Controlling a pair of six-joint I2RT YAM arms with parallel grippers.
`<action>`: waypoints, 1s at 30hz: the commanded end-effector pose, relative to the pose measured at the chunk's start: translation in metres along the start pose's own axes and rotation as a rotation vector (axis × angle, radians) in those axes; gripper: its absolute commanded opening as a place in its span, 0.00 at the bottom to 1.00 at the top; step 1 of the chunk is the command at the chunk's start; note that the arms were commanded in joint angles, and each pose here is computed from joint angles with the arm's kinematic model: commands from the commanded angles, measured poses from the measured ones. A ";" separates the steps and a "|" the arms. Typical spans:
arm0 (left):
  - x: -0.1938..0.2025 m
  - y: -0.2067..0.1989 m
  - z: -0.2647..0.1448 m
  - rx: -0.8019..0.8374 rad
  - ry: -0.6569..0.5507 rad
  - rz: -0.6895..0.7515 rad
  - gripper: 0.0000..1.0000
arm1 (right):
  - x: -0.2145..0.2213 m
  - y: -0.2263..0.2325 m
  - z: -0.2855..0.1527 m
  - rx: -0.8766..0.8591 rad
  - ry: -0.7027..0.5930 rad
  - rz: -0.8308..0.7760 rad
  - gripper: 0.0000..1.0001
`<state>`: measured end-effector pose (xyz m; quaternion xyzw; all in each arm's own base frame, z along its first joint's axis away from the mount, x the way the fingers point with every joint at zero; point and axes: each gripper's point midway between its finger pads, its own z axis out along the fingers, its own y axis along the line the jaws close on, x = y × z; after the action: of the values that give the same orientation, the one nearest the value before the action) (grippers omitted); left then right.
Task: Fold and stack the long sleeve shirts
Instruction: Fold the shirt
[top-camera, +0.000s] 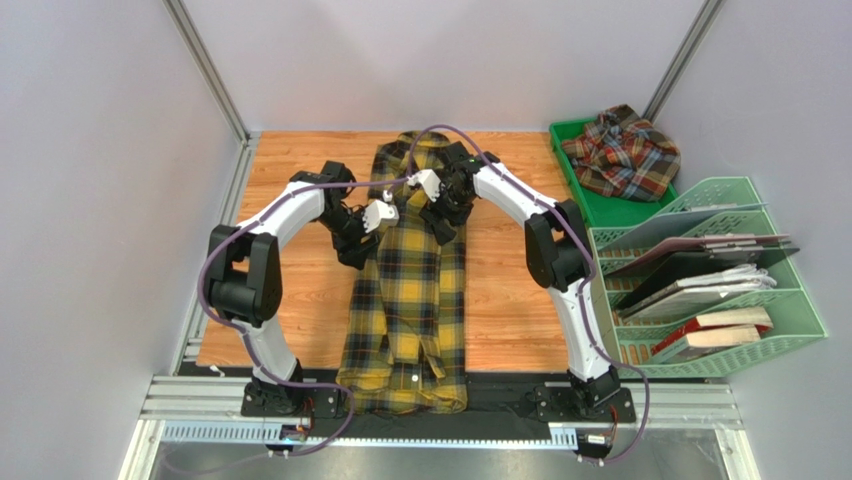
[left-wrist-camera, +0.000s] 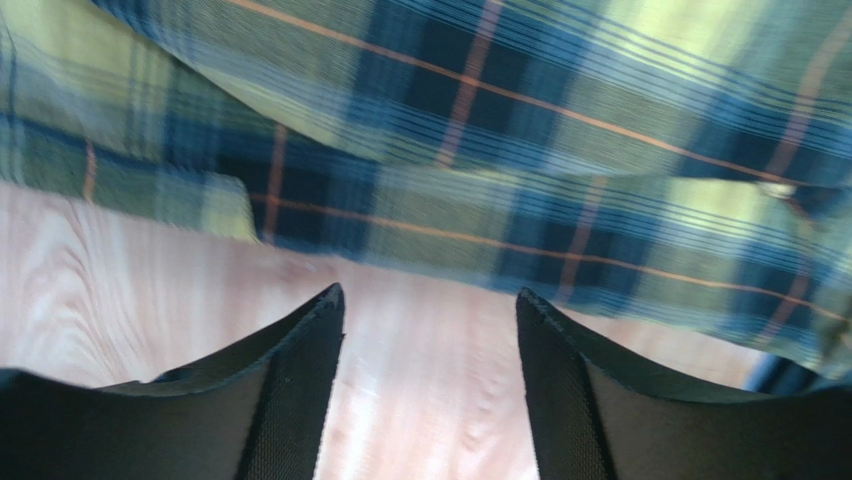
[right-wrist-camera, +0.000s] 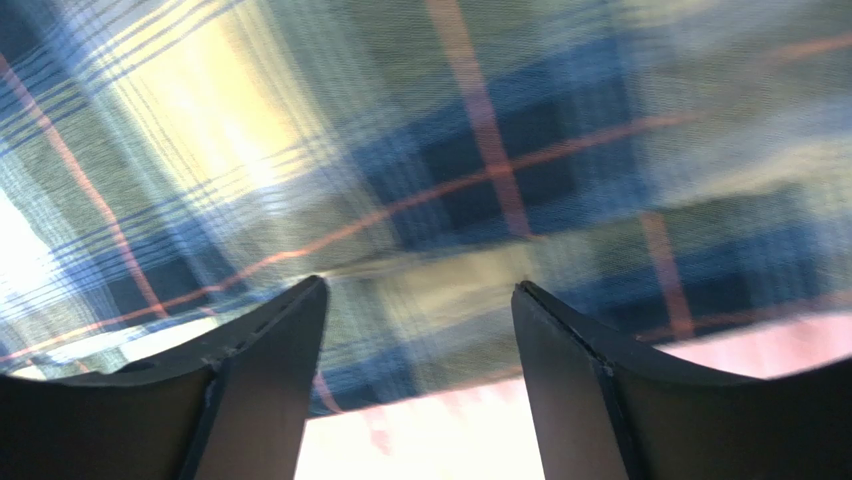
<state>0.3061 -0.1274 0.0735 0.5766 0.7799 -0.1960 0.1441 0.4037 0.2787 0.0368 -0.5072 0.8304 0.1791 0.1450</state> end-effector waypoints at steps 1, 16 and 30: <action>-0.020 0.026 0.019 0.001 -0.001 0.116 0.67 | 0.029 -0.040 0.005 0.051 0.070 0.109 0.72; -0.044 0.070 0.062 0.003 0.113 0.009 0.41 | 0.056 -0.109 -0.004 0.183 0.093 0.188 0.71; -0.066 0.070 0.059 -0.007 0.104 -0.096 0.43 | 0.031 -0.119 -0.047 0.184 -0.048 0.204 0.66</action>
<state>0.3910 -0.1915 0.0246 0.5753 0.7979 -0.1580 0.0863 0.5168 0.1849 0.0257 -0.3943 0.8934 0.0863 0.1972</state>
